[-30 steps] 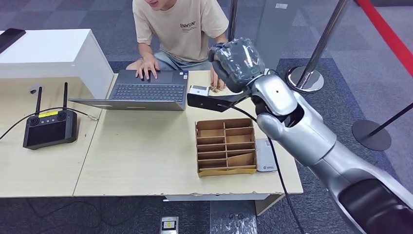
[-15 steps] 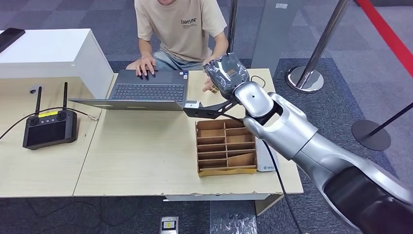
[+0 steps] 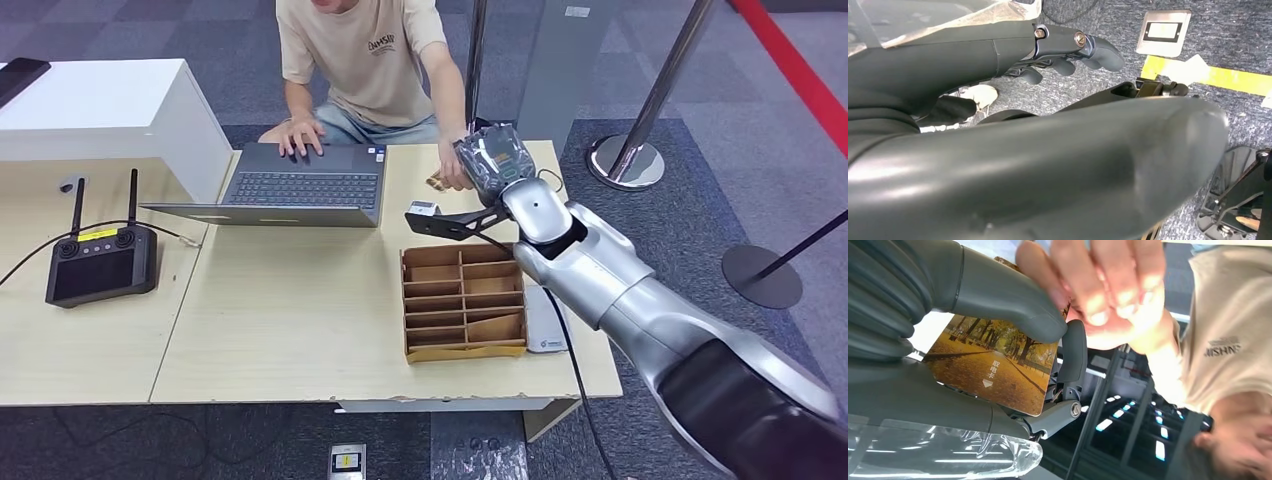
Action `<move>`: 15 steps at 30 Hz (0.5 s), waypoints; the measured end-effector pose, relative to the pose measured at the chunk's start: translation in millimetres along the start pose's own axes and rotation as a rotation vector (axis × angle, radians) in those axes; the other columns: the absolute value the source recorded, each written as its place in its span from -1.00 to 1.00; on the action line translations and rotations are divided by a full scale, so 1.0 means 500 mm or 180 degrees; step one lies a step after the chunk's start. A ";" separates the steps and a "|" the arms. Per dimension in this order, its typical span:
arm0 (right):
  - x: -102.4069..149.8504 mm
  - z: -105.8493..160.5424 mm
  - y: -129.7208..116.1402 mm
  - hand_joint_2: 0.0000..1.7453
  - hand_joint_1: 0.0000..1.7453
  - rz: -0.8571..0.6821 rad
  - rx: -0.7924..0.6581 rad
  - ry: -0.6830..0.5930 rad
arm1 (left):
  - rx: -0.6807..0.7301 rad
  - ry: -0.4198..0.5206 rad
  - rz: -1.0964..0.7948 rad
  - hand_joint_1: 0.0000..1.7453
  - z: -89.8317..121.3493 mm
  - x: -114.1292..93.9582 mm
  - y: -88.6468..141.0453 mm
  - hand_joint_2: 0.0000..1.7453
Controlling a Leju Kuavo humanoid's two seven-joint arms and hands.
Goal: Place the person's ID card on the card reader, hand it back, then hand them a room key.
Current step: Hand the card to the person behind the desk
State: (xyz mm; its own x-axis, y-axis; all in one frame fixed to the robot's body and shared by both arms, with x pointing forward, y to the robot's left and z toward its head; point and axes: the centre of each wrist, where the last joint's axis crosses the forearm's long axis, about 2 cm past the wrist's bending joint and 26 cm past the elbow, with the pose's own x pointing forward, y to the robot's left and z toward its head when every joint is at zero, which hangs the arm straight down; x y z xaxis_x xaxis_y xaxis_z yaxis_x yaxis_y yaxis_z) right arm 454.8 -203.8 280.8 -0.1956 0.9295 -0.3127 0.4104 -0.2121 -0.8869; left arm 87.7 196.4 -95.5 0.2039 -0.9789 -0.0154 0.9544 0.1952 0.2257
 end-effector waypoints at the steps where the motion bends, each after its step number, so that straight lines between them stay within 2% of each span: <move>1: 0.000 0.000 0.002 1.00 1.00 0.0004 0.0016 0.0010 | 0.0001 0.0000 0.0000 -1.00 0.000 0.000 0.000 -1.00; 8: -0.002 0.001 0.015 1.00 0.95 0.0013 0.0092 0.0055 | 0.0002 0.0000 -0.0002 -1.00 0.000 0.000 0.000 -1.00; 9: -0.002 0.002 0.016 1.00 0.45 0.0010 0.0100 0.0062 | 0.0003 0.0000 -0.0002 -1.00 0.000 0.000 0.000 -1.00; 12: -0.002 0.004 0.022 -0.50 -1.00 -0.0034 0.0125 0.0082 | 0.0006 0.0000 -0.0005 -1.00 0.000 0.000 0.000 -1.00; 13: -0.002 0.005 0.024 -1.00 -1.00 -0.0059 0.0137 0.0083 | 0.0006 0.0000 -0.0007 -1.00 0.000 0.000 0.000 -1.00; 15: -0.001 0.008 0.029 -1.00 -1.00 -0.0127 0.0153 0.0077 | 0.0008 -0.0001 -0.0011 -1.00 0.000 0.000 0.000 -1.00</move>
State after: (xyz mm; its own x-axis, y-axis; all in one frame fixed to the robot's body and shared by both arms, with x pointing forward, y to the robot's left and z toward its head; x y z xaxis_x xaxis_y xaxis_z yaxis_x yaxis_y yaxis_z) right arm 457.2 -208.4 266.6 -0.1891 0.9444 -0.2691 0.3593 -0.1885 -0.9140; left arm 87.7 196.2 -95.5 0.2006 -0.9795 -0.0160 0.9546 0.1917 0.2280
